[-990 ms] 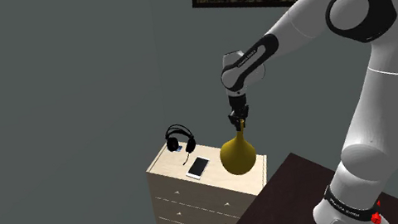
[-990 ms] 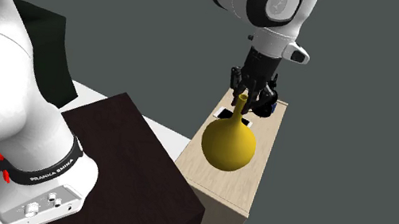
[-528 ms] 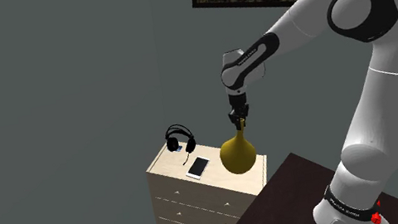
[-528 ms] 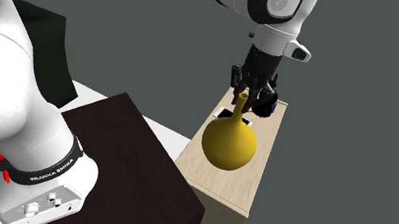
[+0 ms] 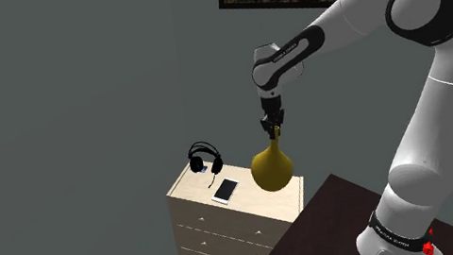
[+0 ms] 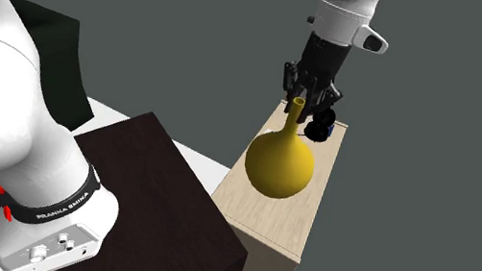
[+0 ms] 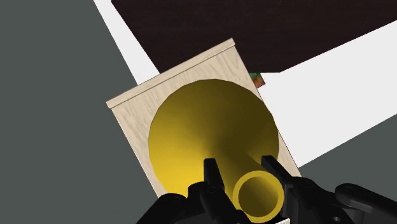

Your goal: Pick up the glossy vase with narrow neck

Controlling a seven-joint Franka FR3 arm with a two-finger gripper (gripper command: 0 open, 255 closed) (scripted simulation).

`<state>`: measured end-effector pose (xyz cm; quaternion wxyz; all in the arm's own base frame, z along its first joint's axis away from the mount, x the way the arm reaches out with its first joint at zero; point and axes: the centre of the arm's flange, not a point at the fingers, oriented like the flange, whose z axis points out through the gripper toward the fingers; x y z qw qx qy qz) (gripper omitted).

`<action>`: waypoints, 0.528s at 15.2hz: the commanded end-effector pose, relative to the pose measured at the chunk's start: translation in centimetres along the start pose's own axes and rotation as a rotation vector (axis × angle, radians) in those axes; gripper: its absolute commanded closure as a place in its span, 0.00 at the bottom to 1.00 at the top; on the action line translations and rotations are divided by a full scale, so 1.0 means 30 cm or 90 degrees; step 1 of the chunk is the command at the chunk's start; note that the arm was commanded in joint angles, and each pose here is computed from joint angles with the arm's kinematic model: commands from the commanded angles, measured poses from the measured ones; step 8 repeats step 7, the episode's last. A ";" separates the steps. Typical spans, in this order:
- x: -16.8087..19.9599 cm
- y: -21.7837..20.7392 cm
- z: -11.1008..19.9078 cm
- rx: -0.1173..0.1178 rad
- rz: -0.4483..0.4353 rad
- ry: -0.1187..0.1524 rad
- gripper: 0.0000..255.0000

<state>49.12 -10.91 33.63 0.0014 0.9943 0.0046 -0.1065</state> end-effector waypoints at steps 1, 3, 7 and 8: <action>-0.008 -0.001 -0.034 0.000 0.000 0.001 1.00; -0.015 -0.001 -0.069 0.000 0.000 0.001 1.00; -0.023 -0.001 -0.106 0.000 0.000 0.001 1.00; -0.023 -0.001 -0.106 0.000 0.000 0.001 1.00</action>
